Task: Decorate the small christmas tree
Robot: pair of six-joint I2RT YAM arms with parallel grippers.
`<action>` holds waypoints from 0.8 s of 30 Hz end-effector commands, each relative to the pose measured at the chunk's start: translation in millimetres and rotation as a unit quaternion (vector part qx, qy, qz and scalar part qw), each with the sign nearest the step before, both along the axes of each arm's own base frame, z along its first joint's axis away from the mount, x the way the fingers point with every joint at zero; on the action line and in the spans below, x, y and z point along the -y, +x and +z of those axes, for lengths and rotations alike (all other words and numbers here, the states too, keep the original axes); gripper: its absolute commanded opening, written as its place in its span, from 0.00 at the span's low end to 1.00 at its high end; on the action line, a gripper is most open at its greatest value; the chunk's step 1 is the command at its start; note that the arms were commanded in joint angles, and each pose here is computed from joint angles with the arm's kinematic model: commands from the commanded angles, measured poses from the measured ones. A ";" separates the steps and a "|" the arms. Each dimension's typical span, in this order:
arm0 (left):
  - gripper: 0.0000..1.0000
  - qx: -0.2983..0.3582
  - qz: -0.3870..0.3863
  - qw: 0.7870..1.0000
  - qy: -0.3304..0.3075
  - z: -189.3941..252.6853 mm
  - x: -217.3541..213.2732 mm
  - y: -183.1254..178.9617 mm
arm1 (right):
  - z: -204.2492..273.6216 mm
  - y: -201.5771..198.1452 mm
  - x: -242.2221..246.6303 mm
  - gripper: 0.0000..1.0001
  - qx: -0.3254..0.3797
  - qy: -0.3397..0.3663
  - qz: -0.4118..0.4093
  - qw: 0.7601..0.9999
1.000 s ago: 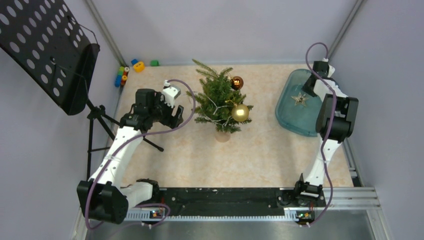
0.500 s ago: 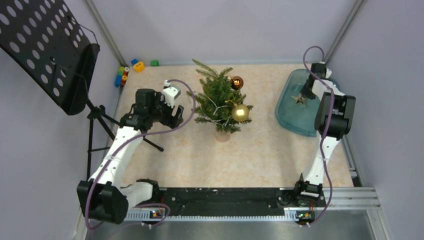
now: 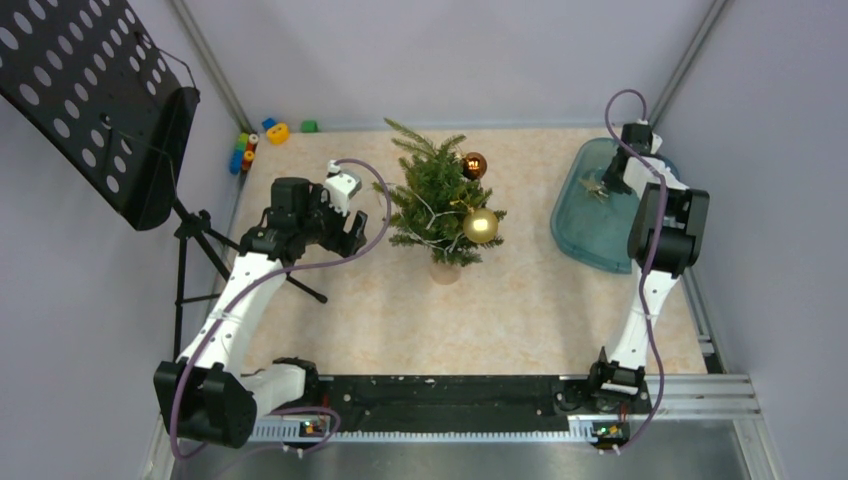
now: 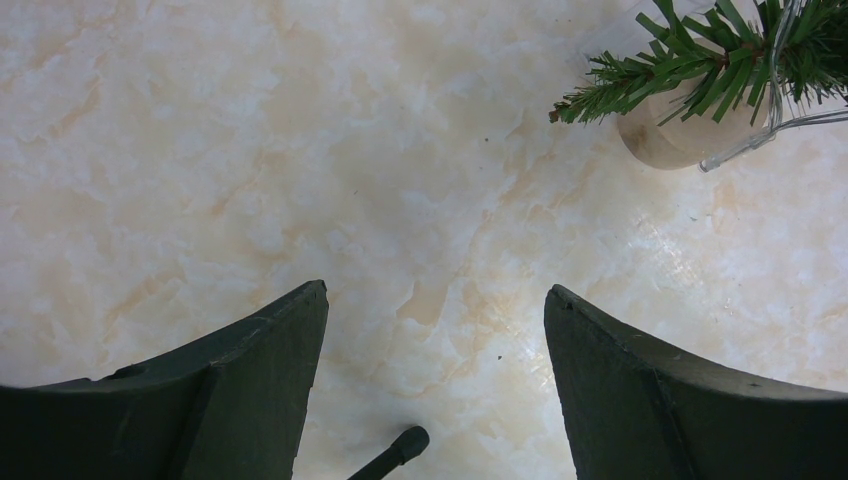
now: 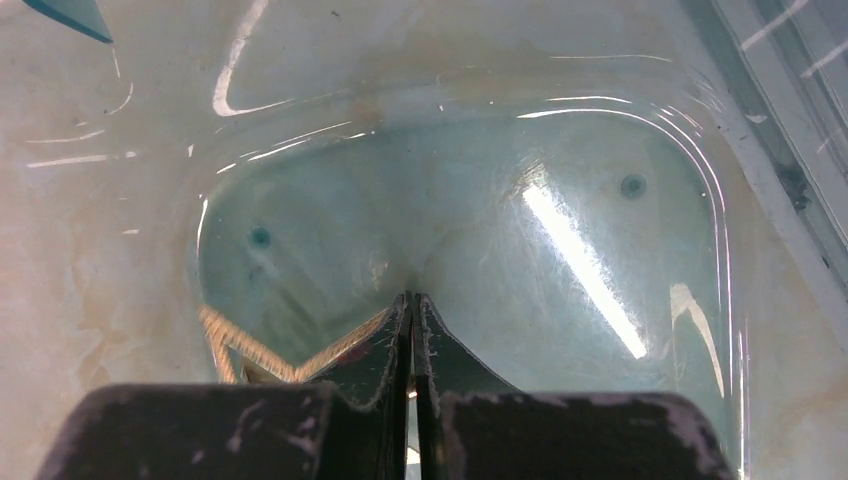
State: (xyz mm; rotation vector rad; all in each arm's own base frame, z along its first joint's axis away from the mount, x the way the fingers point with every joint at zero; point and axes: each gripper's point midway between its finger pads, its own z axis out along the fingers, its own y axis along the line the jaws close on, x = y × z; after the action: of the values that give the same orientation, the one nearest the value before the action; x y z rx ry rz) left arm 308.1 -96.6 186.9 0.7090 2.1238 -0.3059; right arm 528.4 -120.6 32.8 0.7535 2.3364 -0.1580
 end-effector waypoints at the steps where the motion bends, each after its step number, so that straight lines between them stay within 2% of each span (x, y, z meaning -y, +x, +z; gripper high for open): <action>1: 0.84 0.035 -0.007 0.999 -0.005 22.5 1.6 8.1 | -5.1 -7.4 -7.9 0.00 -0.021 0.003 0.015 1.000; 8: 0.84 0.039 -0.006 0.999 -0.006 24.3 1.4 7.9 | 13.9 -8.4 -6.4 0.02 -0.011 -0.011 0.030 0.999; 10: 0.84 0.038 -0.006 0.999 -0.006 24.1 1.3 7.7 | 23.2 -8.1 -8.8 0.06 -0.006 -0.017 0.056 0.998; 13: 0.84 0.037 -0.007 0.999 -0.006 23.7 1.4 7.0 | 36.3 -11.6 -17.6 0.21 -0.009 -0.011 0.116 0.993; 15: 0.84 0.038 -0.009 0.999 -0.007 24.1 2.3 6.9 | 34.7 -16.2 -29.5 0.22 -0.026 0.027 0.156 0.987; 18: 0.84 0.039 -0.010 0.999 -0.008 25.8 2.8 6.6 | 14.6 -37.8 -35.6 0.23 -0.090 0.055 0.169 0.980; 21: 0.84 0.040 -0.012 0.999 -0.010 26.5 3.3 5.5 | 1.5 -51.3 -43.4 0.24 -0.111 0.078 0.171 0.976; 24: 0.84 0.040 -0.013 0.999 -0.010 27.5 4.0 5.1 | 11.7 -59.2 -45.3 0.24 -0.106 0.082 0.157 0.979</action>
State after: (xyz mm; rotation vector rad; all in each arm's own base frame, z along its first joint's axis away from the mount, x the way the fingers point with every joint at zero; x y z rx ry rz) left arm 307.8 -97.3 186.9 0.7115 2.1226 -0.3102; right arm 487.5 -83.6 31.6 0.4451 2.6263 0.0458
